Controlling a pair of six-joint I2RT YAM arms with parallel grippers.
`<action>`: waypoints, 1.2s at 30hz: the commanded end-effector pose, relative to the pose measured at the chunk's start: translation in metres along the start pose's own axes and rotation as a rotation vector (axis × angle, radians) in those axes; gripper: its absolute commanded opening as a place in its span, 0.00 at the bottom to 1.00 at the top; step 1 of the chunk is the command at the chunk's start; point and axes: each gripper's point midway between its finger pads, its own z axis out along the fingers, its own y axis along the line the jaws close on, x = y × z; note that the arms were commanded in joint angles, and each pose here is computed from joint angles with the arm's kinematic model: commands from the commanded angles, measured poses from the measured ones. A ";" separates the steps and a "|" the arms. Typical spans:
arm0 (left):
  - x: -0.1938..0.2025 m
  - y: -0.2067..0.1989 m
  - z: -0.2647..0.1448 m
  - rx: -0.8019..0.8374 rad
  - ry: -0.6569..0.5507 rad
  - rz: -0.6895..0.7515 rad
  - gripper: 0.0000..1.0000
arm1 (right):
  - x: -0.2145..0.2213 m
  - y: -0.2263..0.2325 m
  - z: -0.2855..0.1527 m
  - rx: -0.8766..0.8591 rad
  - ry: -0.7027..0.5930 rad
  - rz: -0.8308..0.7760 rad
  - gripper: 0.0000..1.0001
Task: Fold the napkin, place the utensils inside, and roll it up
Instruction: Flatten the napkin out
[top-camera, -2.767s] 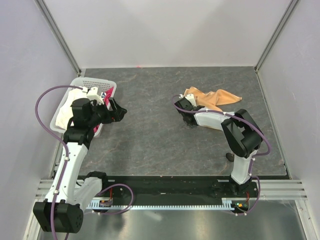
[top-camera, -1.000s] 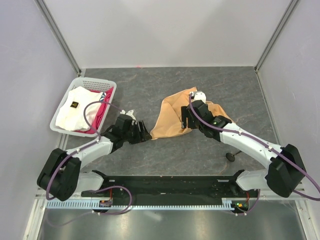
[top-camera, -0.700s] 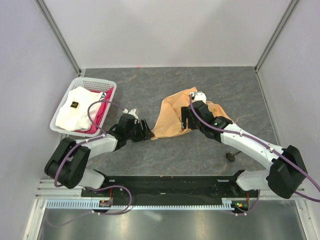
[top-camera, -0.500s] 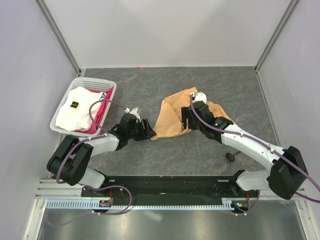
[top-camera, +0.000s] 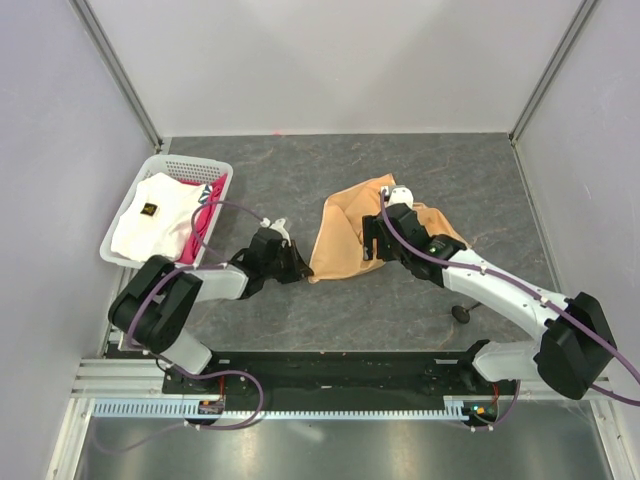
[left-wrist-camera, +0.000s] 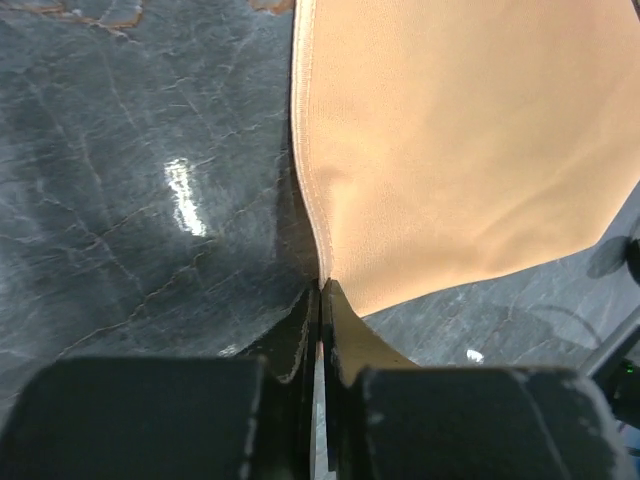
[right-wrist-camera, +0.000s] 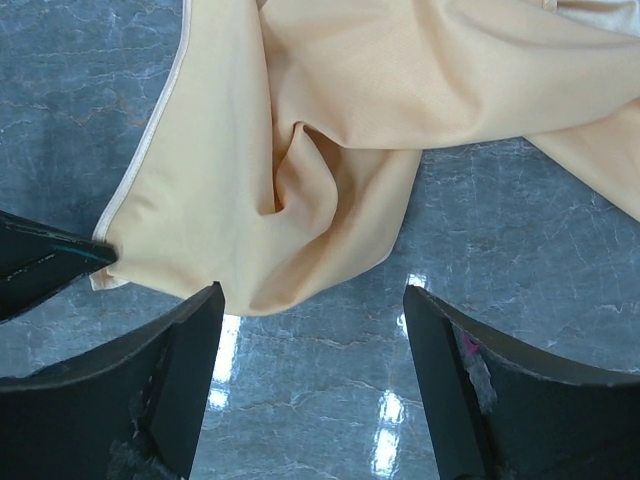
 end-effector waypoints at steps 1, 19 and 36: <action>-0.025 -0.032 0.000 0.082 -0.039 0.016 0.02 | -0.003 -0.005 -0.004 0.007 -0.025 0.031 0.82; -0.166 -0.134 -0.215 0.179 -0.453 0.203 0.02 | -0.022 -0.040 0.033 -0.036 0.056 0.170 0.86; -0.181 -0.153 -0.219 0.244 -0.422 0.230 0.02 | 0.035 0.150 0.016 -0.410 0.009 -0.112 0.86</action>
